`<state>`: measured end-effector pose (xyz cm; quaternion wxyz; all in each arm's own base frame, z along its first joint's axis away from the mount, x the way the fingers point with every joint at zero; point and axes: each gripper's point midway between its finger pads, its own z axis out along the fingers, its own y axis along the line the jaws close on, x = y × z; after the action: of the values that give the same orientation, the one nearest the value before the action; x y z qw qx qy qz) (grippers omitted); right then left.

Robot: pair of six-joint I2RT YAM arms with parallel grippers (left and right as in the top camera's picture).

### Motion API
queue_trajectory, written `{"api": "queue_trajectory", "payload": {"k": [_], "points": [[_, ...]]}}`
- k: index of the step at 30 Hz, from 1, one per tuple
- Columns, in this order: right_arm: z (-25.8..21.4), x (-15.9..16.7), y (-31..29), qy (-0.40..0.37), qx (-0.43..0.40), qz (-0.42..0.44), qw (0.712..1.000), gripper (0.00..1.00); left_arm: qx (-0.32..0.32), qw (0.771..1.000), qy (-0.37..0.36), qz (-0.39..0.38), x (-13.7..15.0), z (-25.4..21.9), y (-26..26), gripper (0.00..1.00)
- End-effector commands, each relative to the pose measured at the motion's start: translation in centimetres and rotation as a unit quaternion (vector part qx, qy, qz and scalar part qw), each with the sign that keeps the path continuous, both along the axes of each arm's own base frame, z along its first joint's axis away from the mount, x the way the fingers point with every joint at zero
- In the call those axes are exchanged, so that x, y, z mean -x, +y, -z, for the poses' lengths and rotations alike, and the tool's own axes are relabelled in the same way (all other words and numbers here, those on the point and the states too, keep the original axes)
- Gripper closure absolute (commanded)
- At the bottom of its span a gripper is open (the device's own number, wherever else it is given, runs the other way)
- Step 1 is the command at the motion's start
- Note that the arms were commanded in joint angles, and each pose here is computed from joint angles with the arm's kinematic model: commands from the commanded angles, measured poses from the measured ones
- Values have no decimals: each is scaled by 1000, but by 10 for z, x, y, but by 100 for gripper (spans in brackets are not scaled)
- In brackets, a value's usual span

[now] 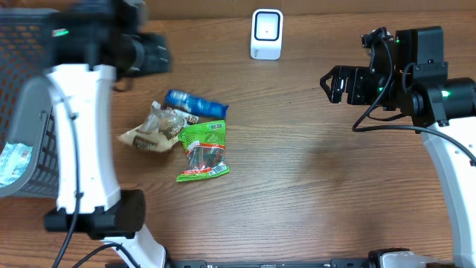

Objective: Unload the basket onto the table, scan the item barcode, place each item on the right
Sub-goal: 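Drop the blue Oreo pack on the table above the other bags, then grasp the mint-green wipes pack in the basket with the left gripper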

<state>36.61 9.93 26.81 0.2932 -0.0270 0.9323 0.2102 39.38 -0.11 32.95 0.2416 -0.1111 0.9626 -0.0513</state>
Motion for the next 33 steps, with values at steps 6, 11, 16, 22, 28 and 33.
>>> {"api": "queue_trajectory", "payload": {"k": [6,11,16,22,28,33], "points": [[-15,-5,3,-24,-5,-2,1000,0,-28,967,-32,-251,53,-33,164,26],[-15,-5,4,-24,-6,-4,1000,0,-21,937,12,-348,90,-5,232,27],[-15,-5,4,-25,-7,-5,1000,0,-11,909,21,-417,102,30,285,26],[-12,-1,3,-13,-6,-5,1000,0,-39,873,19,-485,107,82,339,11],[-11,0,3,-10,-5,-4,1000,0,-43,856,38,-514,121,136,362,9],[-10,0,3,-11,-3,-5,1000,0,-58,849,42,-523,120,182,377,4]]}}
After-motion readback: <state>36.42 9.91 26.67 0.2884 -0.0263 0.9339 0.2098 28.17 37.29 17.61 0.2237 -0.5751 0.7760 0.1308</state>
